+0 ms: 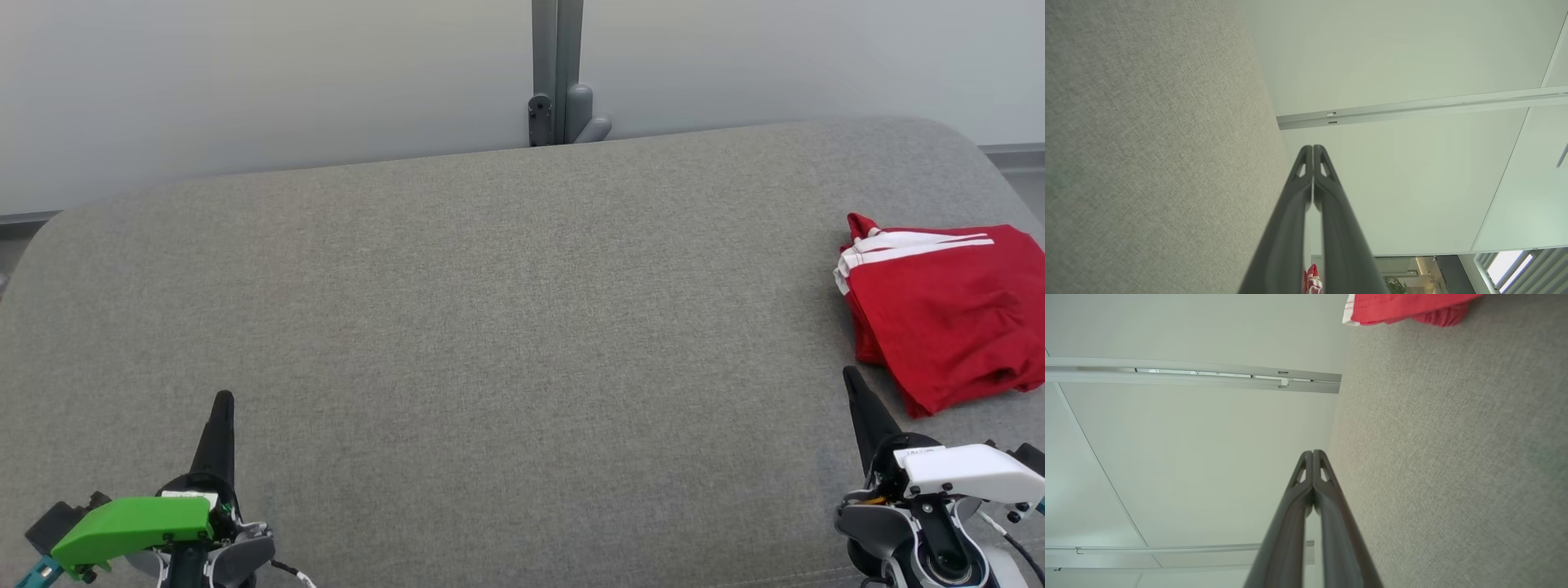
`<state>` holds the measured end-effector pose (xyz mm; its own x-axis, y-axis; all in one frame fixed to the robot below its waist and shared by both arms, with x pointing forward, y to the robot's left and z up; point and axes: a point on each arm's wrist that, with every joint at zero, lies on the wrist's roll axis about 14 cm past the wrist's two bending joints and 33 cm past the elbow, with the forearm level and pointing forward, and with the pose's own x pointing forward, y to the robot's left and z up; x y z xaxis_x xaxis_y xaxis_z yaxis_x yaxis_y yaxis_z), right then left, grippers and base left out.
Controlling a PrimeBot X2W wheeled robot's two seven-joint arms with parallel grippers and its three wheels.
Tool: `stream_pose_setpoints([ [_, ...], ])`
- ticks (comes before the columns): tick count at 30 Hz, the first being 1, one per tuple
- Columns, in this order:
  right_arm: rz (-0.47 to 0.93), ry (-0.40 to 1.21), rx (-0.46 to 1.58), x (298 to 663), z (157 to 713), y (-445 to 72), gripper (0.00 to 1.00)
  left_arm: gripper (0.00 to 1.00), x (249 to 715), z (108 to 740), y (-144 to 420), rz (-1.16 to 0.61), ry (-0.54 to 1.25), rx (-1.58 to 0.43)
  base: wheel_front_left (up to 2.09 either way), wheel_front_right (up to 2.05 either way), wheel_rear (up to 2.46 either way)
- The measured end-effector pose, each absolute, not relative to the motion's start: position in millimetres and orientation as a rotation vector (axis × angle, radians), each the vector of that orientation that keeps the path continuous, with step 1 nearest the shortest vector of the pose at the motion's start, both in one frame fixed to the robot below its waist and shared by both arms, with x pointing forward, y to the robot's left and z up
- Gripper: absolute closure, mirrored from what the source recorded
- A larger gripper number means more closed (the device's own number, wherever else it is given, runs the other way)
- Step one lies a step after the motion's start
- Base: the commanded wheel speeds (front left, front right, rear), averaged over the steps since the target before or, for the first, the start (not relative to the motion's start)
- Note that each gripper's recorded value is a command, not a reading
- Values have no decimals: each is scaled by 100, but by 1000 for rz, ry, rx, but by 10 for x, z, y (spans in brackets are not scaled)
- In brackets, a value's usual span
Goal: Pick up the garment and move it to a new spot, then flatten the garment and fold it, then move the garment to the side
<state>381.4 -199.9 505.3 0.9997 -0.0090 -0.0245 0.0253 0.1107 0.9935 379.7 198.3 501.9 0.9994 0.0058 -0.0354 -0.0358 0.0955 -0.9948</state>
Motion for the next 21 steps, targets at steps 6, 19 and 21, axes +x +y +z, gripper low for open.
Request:
stream_pose_setpoints([
  [6, -19, 7, 1507, 3817, 5071, -2005, 100, 100, 3817, 5054, 1975, 17, 19, -1520, 0, 0, 0],
  [19, -3, -4, 1573, 3830, 5114, -2008, 100, 100, 3850, 5115, 1969, -4, 6, -1578, 0, 0, 0],
  [21, -3, -4, 1574, 3830, 5114, -2009, 100, 100, 3851, 5116, 1969, -4, 6, -1578, 0, 0, 0],
])
